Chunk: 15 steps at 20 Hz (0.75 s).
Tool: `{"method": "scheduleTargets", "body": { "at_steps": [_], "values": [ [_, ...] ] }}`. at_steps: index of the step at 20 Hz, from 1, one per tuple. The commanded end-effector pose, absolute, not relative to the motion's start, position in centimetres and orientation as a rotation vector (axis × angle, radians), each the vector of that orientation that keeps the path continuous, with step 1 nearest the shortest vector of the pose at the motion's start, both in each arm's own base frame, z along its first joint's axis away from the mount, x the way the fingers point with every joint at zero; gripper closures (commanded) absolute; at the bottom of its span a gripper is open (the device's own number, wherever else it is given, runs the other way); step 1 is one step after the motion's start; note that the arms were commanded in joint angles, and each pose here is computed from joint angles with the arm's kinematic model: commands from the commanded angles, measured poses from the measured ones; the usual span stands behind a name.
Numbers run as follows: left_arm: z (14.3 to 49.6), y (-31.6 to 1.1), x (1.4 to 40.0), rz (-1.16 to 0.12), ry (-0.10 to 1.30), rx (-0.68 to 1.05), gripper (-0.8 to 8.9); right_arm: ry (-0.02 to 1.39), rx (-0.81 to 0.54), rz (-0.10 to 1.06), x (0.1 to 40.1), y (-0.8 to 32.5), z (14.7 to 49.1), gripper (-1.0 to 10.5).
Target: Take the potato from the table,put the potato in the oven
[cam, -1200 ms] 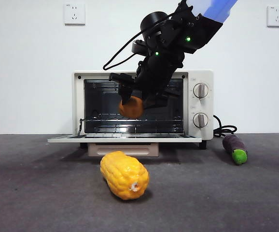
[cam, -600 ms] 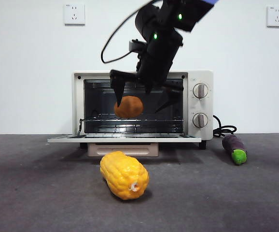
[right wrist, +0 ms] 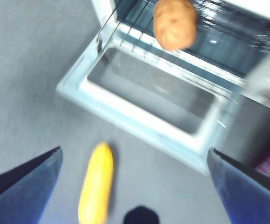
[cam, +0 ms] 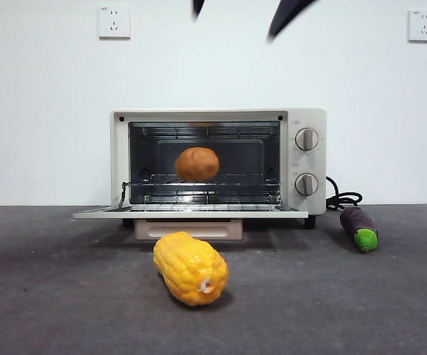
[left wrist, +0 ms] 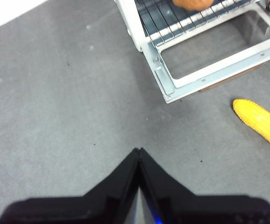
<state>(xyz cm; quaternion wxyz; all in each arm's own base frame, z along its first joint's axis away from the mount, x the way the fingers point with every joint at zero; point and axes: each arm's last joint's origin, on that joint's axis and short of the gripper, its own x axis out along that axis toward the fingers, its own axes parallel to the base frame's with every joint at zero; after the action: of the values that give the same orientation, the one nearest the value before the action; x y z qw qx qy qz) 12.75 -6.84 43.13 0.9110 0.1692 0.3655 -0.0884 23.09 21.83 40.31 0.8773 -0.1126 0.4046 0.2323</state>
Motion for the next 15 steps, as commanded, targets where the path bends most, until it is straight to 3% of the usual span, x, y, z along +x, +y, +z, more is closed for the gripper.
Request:
{"method": "scheduleTargets", "body": {
  "at_steps": [1,3,7,9,15],
  "values": [
    [43.0,-7.2,13.4,-0.189,0.761,0.365,8.19,0.775,-0.283,0.462,19.0,19.8,43.1,6.7],
    [43.0,-7.9,14.2,-0.262,0.737,0.344,8.19,0.698,-0.276,0.464,15.4,17.5,45.4,9.1],
    [43.0,-9.4,16.0,-0.449,0.706,0.285,8.19,0.576,-0.149,0.493,10.0,12.5,48.5,9.3],
    [42.4,-10.0,17.3,-0.51,0.735,0.264,8.19,0.521,-0.115,0.451,8.0,9.8,49.3,9.6],
    [39.9,-10.3,21.4,-0.538,0.84,0.223,8.19,0.486,-0.031,0.403,5.3,5.8,49.6,9.6]
  ]
}}
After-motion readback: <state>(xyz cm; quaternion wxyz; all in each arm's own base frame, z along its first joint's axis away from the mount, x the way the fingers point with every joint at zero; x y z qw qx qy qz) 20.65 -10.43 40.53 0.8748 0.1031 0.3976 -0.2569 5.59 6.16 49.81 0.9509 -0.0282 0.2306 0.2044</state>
